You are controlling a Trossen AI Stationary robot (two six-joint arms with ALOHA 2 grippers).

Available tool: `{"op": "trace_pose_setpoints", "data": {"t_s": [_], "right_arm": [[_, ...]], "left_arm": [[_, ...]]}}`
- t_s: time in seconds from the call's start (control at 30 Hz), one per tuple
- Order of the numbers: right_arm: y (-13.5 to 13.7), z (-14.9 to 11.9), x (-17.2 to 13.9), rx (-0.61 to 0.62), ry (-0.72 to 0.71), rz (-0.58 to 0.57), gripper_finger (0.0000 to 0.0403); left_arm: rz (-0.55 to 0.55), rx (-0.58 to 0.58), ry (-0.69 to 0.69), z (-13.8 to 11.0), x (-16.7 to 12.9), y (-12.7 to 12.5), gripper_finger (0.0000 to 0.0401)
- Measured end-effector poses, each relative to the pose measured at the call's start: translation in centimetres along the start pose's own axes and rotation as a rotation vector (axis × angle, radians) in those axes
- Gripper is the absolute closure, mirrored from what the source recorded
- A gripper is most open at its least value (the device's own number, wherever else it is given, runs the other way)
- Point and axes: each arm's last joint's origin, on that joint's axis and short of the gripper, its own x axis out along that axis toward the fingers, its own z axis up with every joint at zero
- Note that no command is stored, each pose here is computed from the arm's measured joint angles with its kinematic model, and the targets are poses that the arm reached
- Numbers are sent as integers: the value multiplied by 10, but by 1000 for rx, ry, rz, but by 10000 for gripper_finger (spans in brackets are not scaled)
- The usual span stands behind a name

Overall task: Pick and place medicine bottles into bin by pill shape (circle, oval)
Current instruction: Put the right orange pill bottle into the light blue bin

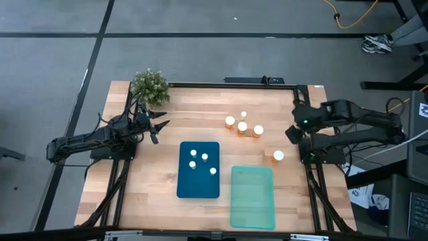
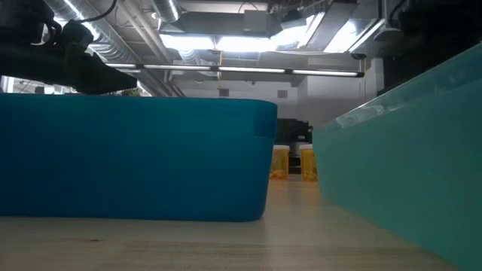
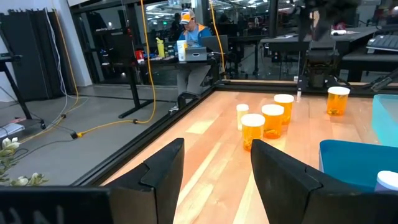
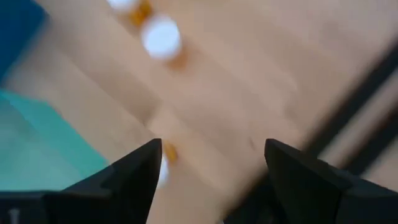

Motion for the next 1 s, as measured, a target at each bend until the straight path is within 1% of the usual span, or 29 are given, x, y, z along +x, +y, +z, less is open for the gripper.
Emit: {"op": "trace_pose_setpoints", "data": {"t_s": [0.07, 0.17, 0.3, 0.57, 0.77, 1.0], "right_arm": [[2, -1, 4, -3, 77, -33, 116], [8, -2, 7, -42, 124, -24, 116], [18, -6, 9, -101, 136, -1, 116], [45, -24, 11, -236, 159, 39, 116], [62, -37, 18, -280, 192, -10, 116], [71, -45, 23, -278, 196, -50, 116]], "left_arm": [[0, 0, 0, 0, 0, 0, 224], [0, 0, 0, 0, 0, 0, 224], [0, 0, 0, 0, 0, 0, 224], [0, 0, 0, 0, 0, 0, 224], [0, 0, 0, 0, 0, 0, 224], [0, 0, 0, 0, 0, 0, 224]]}}
